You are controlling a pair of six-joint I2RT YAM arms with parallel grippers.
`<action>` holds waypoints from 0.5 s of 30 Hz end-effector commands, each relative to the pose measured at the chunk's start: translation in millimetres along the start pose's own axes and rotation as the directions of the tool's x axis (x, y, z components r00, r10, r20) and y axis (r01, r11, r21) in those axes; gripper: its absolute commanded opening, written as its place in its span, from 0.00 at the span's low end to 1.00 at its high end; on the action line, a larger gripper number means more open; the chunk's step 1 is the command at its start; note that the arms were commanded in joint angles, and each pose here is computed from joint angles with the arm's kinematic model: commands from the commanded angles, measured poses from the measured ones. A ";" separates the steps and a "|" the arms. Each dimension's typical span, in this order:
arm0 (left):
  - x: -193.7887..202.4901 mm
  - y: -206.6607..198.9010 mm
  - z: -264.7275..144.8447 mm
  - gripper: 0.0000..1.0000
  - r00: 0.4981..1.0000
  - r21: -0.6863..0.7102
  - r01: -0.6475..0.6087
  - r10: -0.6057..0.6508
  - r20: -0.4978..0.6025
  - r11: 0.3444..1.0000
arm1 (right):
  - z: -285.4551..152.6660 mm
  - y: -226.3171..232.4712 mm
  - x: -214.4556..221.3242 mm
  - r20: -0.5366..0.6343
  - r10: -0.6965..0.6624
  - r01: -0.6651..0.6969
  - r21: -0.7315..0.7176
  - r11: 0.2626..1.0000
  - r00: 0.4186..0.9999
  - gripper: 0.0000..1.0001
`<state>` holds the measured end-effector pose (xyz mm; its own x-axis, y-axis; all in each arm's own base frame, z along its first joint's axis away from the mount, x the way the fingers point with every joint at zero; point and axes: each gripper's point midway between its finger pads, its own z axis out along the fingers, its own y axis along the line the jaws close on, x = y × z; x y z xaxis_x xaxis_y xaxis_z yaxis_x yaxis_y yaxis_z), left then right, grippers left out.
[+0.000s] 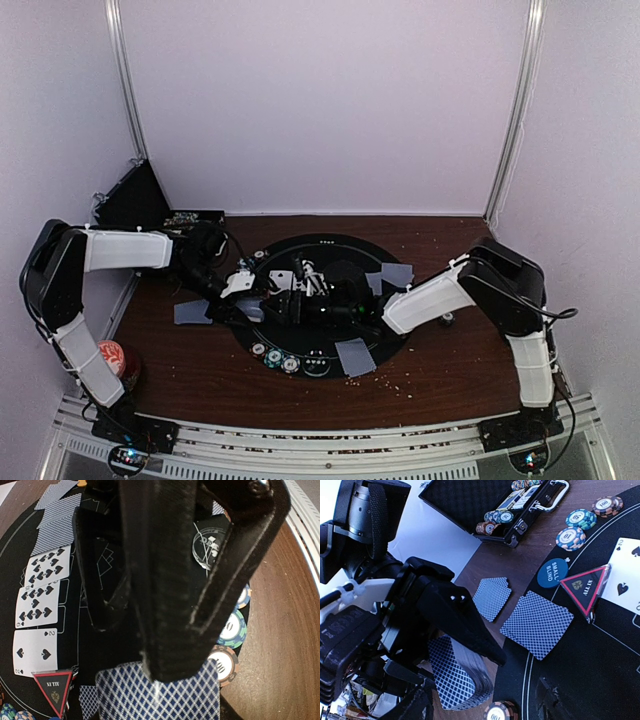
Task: Distribute texas hold em gaming equipment
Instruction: Pass from the left arm to the right
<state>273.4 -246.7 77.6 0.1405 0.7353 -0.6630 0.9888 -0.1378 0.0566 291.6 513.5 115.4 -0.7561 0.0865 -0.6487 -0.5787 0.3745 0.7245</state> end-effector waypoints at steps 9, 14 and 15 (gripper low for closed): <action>-11.7 1.1 -6.0 0.47 0.999 -0.013 -0.023 0.024 0.038 1.000 | 24.6 9.2 7.4 -0.024 0.059 -0.061 -0.104 0.993 0.998 0.66; -10.6 1.0 -5.0 0.47 0.999 -0.010 -0.023 0.023 0.036 1.000 | 29.9 10.1 4.2 -0.016 0.093 -0.095 -0.143 0.985 0.996 0.63; -11.1 0.8 -5.3 0.47 0.999 -0.010 -0.023 0.024 0.037 1.000 | 30.6 10.3 3.3 -0.015 0.100 -0.101 -0.151 0.983 0.995 0.62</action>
<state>273.4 -246.4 77.4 0.1401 0.7365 -0.6618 0.9889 -0.1375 0.0563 290.0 537.6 96.1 -0.8122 0.0791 -0.5780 -0.5351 0.2938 0.7921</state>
